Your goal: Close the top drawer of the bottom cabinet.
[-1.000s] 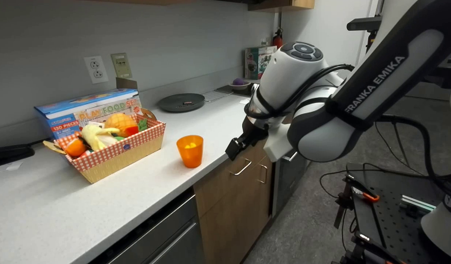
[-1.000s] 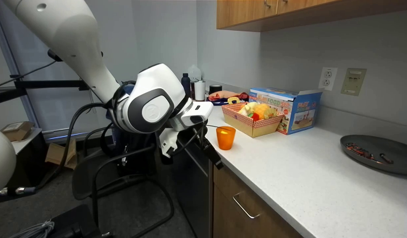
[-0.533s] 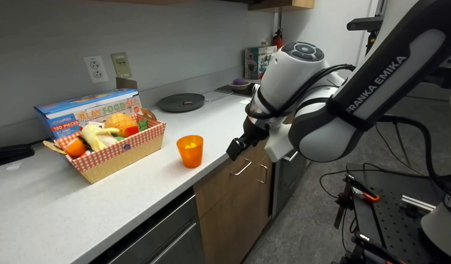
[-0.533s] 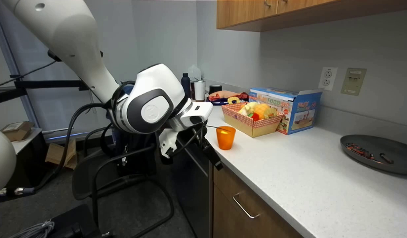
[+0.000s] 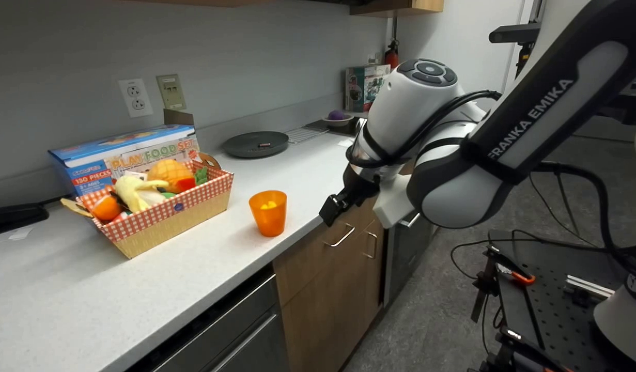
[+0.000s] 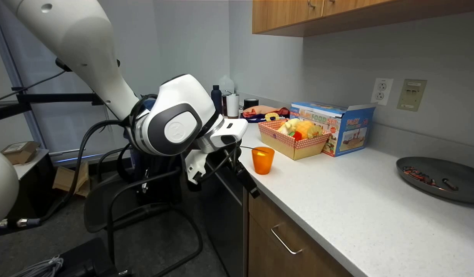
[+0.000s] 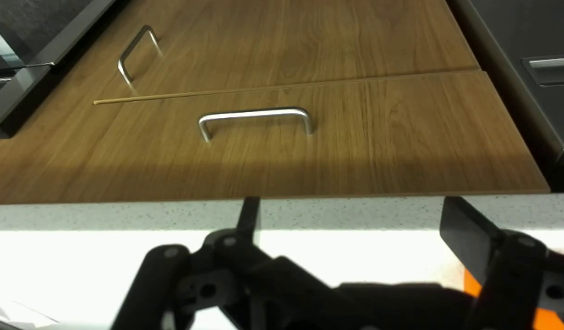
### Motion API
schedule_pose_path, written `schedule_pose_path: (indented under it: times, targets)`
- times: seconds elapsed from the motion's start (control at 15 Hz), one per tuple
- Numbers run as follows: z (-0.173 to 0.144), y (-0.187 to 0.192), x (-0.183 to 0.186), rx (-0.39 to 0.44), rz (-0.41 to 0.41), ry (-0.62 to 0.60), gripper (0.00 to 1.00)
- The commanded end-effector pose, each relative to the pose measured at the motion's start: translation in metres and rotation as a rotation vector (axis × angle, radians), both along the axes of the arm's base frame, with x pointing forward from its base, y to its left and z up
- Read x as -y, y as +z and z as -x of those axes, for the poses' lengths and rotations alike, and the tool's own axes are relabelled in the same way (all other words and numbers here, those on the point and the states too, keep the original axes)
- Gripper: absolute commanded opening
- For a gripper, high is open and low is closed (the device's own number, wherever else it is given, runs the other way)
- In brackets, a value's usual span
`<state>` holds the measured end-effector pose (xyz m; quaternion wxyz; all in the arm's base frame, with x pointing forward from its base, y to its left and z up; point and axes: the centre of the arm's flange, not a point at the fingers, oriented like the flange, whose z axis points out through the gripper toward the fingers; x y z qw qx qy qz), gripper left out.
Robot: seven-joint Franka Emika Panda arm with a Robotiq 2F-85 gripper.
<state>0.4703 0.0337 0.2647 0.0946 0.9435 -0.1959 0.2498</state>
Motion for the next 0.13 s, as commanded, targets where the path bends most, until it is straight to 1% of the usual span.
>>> schedule_pose_path:
  times: [0.0,0.07]
  targets:
    - [0.0000,0.0000,0.0000,0.000,0.000,0.000,1.00]
    - [0.0000,0.0000,0.0000,0.000,0.000,0.000,1.00]
